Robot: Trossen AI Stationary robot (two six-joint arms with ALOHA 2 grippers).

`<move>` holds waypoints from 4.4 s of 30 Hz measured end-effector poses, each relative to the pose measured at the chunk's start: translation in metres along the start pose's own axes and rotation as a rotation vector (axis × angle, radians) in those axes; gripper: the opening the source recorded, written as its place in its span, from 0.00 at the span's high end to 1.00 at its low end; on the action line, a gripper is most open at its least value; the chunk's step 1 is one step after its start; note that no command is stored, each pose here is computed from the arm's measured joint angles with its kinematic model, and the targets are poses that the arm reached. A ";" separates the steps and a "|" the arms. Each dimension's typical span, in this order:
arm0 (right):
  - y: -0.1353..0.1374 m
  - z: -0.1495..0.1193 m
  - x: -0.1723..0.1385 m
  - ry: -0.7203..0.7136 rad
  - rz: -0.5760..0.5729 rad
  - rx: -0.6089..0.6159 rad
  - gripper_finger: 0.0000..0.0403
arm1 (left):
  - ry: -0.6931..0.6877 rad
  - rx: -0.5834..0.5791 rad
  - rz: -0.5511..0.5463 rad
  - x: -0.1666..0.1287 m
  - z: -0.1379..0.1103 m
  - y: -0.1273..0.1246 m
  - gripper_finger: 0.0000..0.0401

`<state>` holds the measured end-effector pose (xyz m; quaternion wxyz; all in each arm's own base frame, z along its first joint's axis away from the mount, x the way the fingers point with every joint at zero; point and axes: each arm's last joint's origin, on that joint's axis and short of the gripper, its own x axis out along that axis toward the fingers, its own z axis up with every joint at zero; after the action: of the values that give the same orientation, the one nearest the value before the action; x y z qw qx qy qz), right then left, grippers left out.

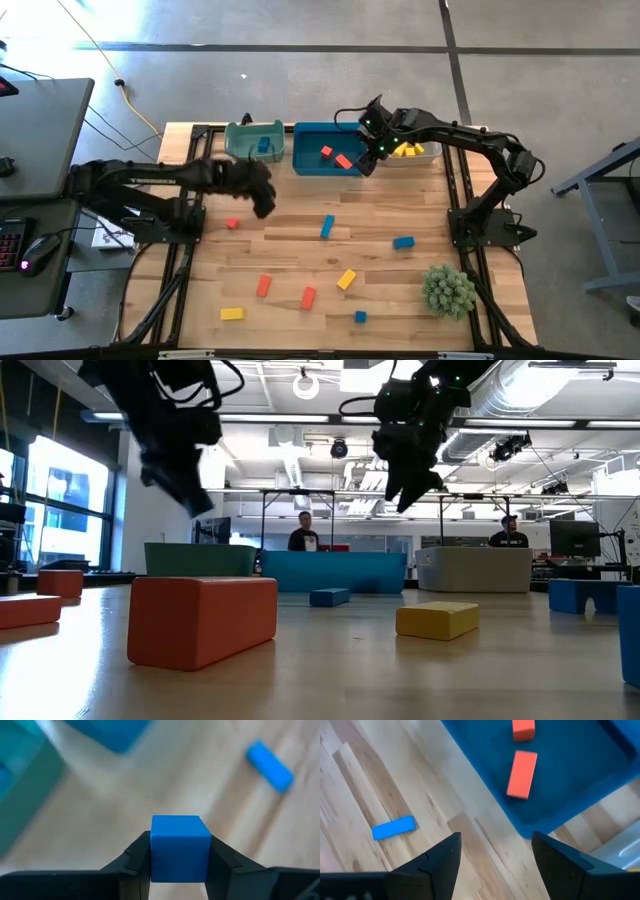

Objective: Sort & place blocks by color
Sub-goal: Put the blue block into the green bin, then put the yellow block into the white bin

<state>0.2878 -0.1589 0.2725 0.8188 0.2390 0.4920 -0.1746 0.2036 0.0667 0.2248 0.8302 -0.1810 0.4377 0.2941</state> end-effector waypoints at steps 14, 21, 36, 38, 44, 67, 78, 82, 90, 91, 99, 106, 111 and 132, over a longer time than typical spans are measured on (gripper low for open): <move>0.003 0.020 -0.002 -0.211 0.030 0.005 0.43 | -0.271 -0.162 0.255 0.007 0.044 0.102 0.74; 0.004 0.028 -0.004 -0.293 0.033 0.021 0.43 | -0.156 -0.197 0.336 0.031 0.039 0.142 0.74; 0.003 0.029 -0.004 -0.306 0.002 0.091 0.43 | -0.053 -0.289 0.339 0.058 0.029 0.166 0.58; 0.003 0.029 -0.004 -0.305 0.002 0.091 0.43 | -0.055 -0.302 0.338 0.058 0.029 0.166 0.55; 0.003 0.029 -0.004 -0.305 0.003 0.091 0.43 | -0.061 -0.318 0.285 0.056 0.033 0.165 0.47; 0.065 0.013 0.003 -0.220 0.299 -0.296 0.43 | -0.186 -0.425 0.036 -0.032 0.062 0.100 0.43; 0.125 -0.024 0.009 -0.084 0.377 -0.637 0.43 | -0.109 -0.444 -0.153 -0.045 0.049 0.031 0.43; 0.146 -0.039 0.009 -0.049 0.410 -0.751 0.43 | -0.100 -0.446 -0.176 -0.048 0.042 0.005 0.43; 0.187 -0.074 0.015 0.010 0.449 -1.047 0.43 | -0.101 -0.503 -0.207 -0.058 0.025 -0.037 0.43; 0.192 -0.078 0.017 0.016 0.455 -1.074 0.43 | -0.104 -0.512 -0.208 -0.059 0.023 -0.041 0.43; 0.227 -0.112 0.043 0.095 0.385 -1.225 0.43 | -0.127 -0.552 -0.230 -0.069 0.008 -0.064 0.43; 0.245 -0.132 0.065 0.148 0.387 -1.253 0.43 | -0.117 -0.540 -0.256 -0.073 0.000 -0.074 0.43; 0.251 -0.138 0.081 0.160 0.354 -1.237 0.43 | -0.105 -0.517 -0.276 -0.076 -0.004 -0.079 0.43; 0.256 -0.167 0.138 0.294 0.225 -1.273 0.44 | -0.082 -0.448 -0.315 -0.082 -0.015 -0.090 0.43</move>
<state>0.3638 0.1396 0.1387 0.7376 -0.2200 0.5779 0.2712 0.2162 -0.0371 0.2888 0.8219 -0.4139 0.2941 0.2581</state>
